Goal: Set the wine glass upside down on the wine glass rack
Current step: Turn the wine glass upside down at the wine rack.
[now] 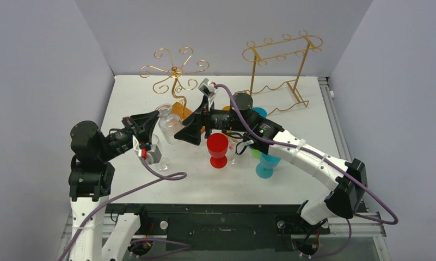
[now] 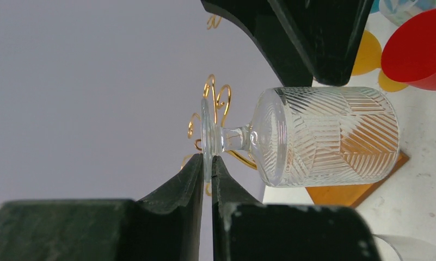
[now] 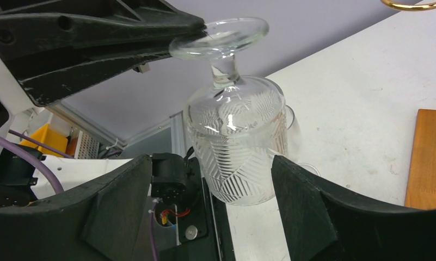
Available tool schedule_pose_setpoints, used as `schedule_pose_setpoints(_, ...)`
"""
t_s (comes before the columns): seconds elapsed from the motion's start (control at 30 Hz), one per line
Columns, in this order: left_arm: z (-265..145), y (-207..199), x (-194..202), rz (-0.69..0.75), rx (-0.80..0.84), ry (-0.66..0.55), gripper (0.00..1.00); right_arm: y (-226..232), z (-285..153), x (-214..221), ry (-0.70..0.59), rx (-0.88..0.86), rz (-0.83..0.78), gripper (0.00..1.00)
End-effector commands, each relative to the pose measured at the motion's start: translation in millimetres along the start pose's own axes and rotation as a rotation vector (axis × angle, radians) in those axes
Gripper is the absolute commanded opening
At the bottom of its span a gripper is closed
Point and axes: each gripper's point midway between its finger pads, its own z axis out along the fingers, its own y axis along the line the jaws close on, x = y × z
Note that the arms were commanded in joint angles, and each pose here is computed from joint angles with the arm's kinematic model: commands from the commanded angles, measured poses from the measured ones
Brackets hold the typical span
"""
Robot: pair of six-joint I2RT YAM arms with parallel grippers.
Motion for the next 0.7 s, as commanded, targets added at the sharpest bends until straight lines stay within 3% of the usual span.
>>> schedule_pose_setpoints(0.0, -5.6, 35.2, -37.5, 0.235, -0.108, -0.112, 0.0, 8.2, 8.2, -10.9, -0.069, -0.084, -0.076, 0.76)
schedule_pose_setpoints(0.17, -7.0, 33.1, -44.1, 0.277, -0.103, -0.135, 0.0, 17.3, 18.4, -3.5, -0.099, -0.168, -0.12, 0.76)
schedule_pose_setpoints(0.4, -8.2, 34.9, -50.5, 0.291, -0.092, -0.15, 0.0, 20.8, 40.6, 13.4, -0.034, -0.249, -0.152, 0.77)
schedule_pose_setpoints(0.67, -7.2, 29.5, -51.8, 0.309, -0.075, -0.166, 0.0, 33.5, 44.0, 5.9, -0.07, -0.325, -0.184, 0.77)
